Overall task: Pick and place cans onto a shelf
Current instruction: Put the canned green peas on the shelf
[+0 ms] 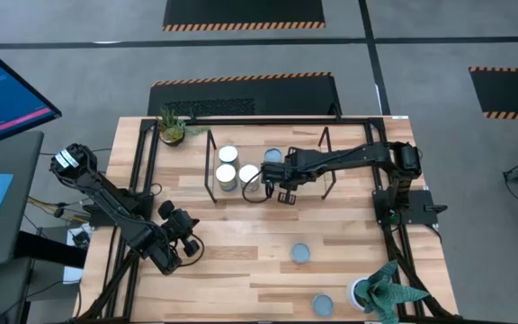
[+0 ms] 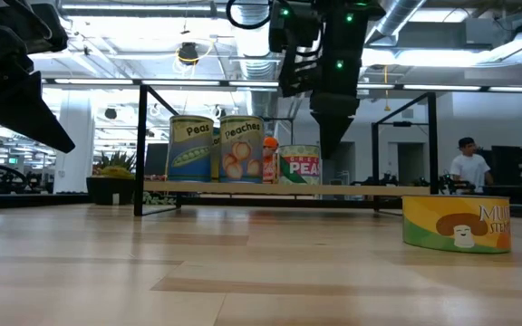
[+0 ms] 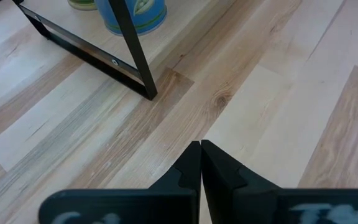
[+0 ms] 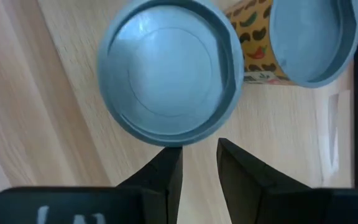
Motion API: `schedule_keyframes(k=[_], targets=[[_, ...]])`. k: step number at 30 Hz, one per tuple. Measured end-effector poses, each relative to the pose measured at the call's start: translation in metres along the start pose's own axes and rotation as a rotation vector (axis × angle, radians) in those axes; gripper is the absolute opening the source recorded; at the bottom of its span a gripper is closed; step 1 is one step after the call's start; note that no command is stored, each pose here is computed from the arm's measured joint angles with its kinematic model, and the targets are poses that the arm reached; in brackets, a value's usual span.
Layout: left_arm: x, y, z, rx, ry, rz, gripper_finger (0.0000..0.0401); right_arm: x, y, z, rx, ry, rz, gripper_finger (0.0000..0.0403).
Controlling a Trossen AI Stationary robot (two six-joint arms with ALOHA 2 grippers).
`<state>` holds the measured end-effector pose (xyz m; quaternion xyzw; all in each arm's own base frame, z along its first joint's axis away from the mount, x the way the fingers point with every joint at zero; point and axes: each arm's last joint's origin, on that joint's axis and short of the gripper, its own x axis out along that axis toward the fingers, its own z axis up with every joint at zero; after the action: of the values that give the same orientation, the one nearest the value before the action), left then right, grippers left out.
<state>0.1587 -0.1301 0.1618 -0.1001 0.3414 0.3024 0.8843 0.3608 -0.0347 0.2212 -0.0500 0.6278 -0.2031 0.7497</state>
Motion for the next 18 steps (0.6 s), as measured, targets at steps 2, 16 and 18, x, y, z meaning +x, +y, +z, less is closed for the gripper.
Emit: schedule_keyframes(k=[2, 16, 18], targets=[[-0.0001, 0.0000, 0.0000, 0.000, 0.000, 0.000, 0.0000, 0.0000, 0.0000, 0.0000, 0.000, 0.000, 0.000, 0.0123], [0.0000, 0.0000, 0.0000, -0.001, 0.000, 0.000, 0.0000, -0.0001, 0.0003, 0.0015, 0.005, -0.015, 0.002, 0.0123], [0.0000, 0.0000, 0.0000, -0.002, 0.001, 0.000, 0.0000, 0.0000, 0.0002, 0.0003, 0.001, -0.003, 0.001, 0.0123]])
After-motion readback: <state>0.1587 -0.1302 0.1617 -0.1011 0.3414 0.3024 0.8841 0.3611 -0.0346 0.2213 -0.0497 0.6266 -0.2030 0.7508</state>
